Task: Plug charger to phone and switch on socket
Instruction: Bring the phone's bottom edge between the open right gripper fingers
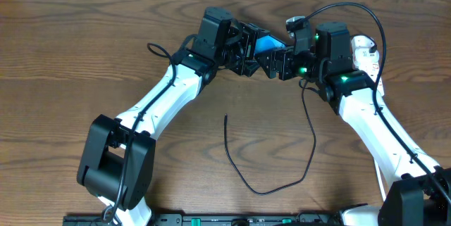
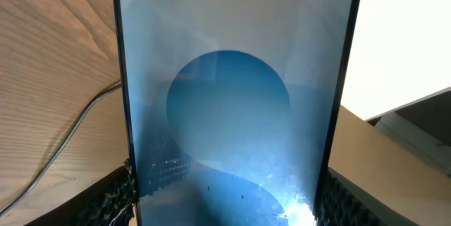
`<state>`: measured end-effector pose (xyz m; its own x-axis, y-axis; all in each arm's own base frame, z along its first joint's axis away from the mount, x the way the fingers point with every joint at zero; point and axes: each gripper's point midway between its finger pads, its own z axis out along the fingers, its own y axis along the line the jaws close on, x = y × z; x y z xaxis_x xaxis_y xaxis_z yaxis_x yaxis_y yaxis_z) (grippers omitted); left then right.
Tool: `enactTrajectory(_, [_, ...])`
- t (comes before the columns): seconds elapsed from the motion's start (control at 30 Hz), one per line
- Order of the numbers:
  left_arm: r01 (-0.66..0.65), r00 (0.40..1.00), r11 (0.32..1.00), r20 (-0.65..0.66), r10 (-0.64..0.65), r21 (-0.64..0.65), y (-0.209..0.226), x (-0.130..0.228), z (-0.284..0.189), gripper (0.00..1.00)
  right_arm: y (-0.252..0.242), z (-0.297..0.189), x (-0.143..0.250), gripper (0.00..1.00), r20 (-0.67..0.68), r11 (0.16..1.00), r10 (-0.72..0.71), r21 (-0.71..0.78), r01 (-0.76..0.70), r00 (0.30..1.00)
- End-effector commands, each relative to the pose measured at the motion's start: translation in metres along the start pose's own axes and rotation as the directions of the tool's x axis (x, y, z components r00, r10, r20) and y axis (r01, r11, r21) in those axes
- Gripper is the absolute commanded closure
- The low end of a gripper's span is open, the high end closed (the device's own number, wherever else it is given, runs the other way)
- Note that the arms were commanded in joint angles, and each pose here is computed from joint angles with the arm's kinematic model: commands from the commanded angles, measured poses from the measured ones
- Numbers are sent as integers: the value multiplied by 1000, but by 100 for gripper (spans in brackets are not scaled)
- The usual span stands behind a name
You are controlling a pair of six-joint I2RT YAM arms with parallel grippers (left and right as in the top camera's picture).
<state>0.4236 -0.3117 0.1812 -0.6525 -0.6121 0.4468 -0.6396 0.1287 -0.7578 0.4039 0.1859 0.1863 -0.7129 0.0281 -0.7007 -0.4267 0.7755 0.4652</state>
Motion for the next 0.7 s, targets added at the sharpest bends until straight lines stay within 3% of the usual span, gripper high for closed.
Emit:
enactTrajectory(0.0, [-26, 999, 998, -38, 28, 60, -27, 18, -13, 93, 3, -1, -7, 21, 12, 1000, -4, 2, 4, 1000])
enactTrajectory(0.43, [0, 998, 999, -68, 4, 51, -25, 25, -12, 93, 3, -1, -7, 28, 13, 1000, 3, 1, -3, 1000])
enactTrajectory(0.67, [-2, 998, 999, -69, 5, 51, -25, 26, -12, 93, 3, -1, -7, 46, 12, 1000, 3, 1, -3, 1000])
